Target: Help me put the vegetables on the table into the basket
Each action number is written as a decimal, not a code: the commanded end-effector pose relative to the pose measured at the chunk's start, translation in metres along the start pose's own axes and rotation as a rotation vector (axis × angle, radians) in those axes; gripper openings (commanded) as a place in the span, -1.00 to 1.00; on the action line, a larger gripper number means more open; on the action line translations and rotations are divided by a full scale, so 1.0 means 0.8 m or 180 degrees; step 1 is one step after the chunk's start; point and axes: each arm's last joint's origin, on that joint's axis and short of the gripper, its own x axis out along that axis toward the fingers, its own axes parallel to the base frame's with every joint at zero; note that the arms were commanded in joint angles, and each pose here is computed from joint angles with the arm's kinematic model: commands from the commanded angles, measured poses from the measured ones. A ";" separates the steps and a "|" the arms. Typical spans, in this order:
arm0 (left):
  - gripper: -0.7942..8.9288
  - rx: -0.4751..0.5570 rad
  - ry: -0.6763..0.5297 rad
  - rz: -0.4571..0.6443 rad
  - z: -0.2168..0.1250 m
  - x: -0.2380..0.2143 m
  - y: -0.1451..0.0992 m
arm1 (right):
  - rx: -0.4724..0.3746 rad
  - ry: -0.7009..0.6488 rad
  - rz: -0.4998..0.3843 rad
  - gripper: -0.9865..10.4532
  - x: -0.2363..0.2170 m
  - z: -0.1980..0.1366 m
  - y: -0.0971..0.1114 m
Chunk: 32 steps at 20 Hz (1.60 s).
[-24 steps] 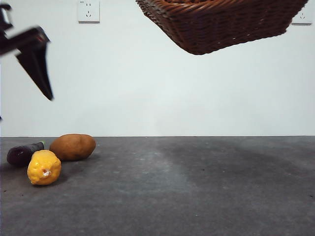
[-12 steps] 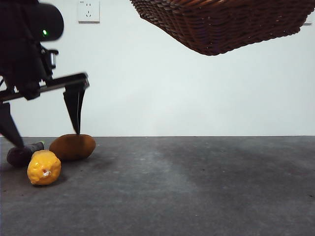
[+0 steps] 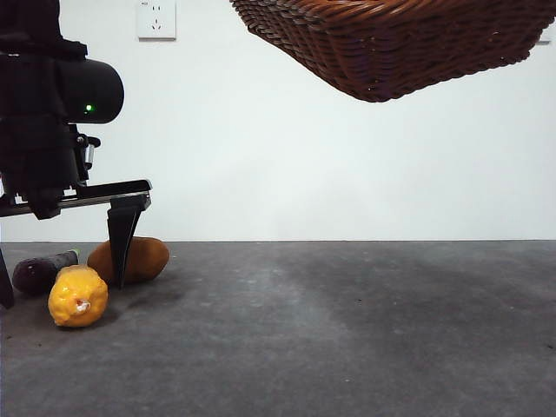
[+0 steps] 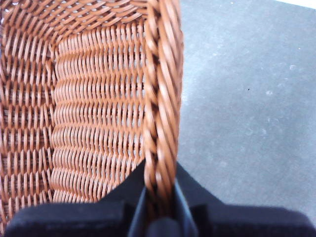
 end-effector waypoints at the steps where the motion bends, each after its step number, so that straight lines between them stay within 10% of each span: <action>1: 0.31 -0.0055 0.0043 0.0050 -0.001 0.008 -0.002 | -0.0022 -0.0057 0.0032 -0.84 -0.001 0.001 0.001; 8: -0.85 0.0050 0.0052 0.0019 -0.005 0.019 -0.014 | -0.0030 -0.0046 0.0032 -0.84 -0.001 0.001 0.001; 16: -0.85 0.0626 -0.0028 -0.0073 -0.010 0.008 -0.023 | -0.0012 0.0001 0.0033 -0.84 -0.001 -0.001 0.001; 32: -0.85 0.2190 -0.1922 -0.0994 -0.124 -0.237 0.011 | 0.0540 0.0815 -0.0020 -0.84 0.102 -0.047 -0.030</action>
